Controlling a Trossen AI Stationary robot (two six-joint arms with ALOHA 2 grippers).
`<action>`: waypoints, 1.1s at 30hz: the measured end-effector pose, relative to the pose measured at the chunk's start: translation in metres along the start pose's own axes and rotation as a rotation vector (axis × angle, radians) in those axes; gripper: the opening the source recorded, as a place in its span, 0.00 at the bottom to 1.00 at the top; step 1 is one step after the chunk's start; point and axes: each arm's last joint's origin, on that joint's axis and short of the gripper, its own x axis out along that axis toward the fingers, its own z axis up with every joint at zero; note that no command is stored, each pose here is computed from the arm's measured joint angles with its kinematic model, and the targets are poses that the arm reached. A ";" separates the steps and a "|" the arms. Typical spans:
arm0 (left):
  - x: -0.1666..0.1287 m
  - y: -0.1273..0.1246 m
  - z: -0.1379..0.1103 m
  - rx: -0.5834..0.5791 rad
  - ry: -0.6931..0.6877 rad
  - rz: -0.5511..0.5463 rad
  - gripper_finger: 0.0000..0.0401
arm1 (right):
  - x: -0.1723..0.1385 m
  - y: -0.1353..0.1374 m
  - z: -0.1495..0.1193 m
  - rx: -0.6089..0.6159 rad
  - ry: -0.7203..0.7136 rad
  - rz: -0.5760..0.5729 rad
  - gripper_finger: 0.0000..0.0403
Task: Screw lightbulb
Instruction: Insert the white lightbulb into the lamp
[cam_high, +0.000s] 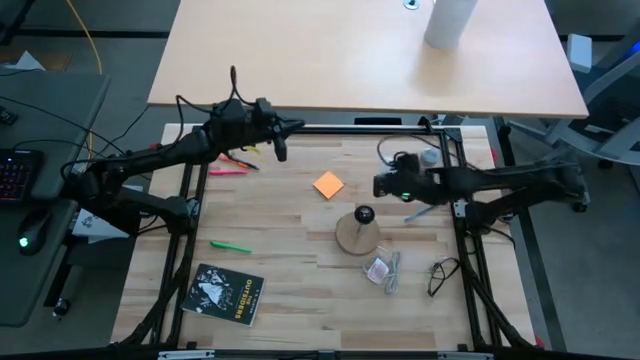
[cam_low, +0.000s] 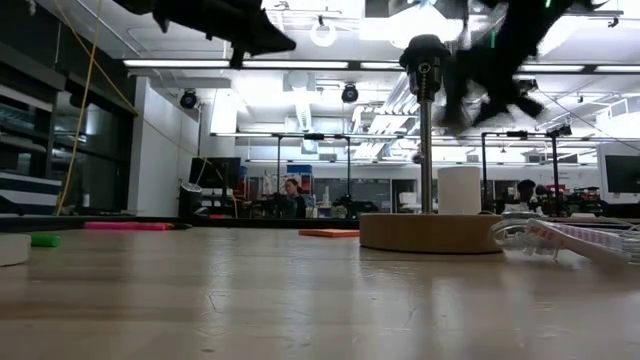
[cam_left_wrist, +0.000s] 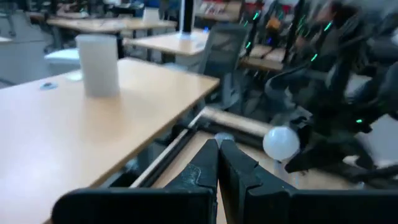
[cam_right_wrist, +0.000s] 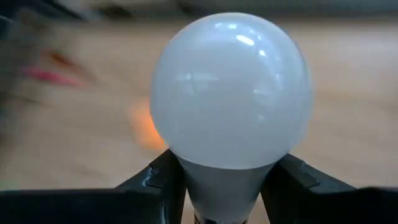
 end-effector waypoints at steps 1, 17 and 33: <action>0.000 -0.001 0.002 -0.013 -0.023 -0.023 0.00 | -0.012 0.009 0.006 0.000 -0.078 0.102 0.38; -0.005 -0.022 0.029 -0.307 -0.238 -0.337 0.00 | -0.058 0.068 -0.035 -0.353 -0.340 0.471 0.38; -0.009 -0.037 0.038 -0.383 -0.337 -0.406 0.00 | -0.065 0.073 -0.079 -0.516 -0.428 0.354 0.38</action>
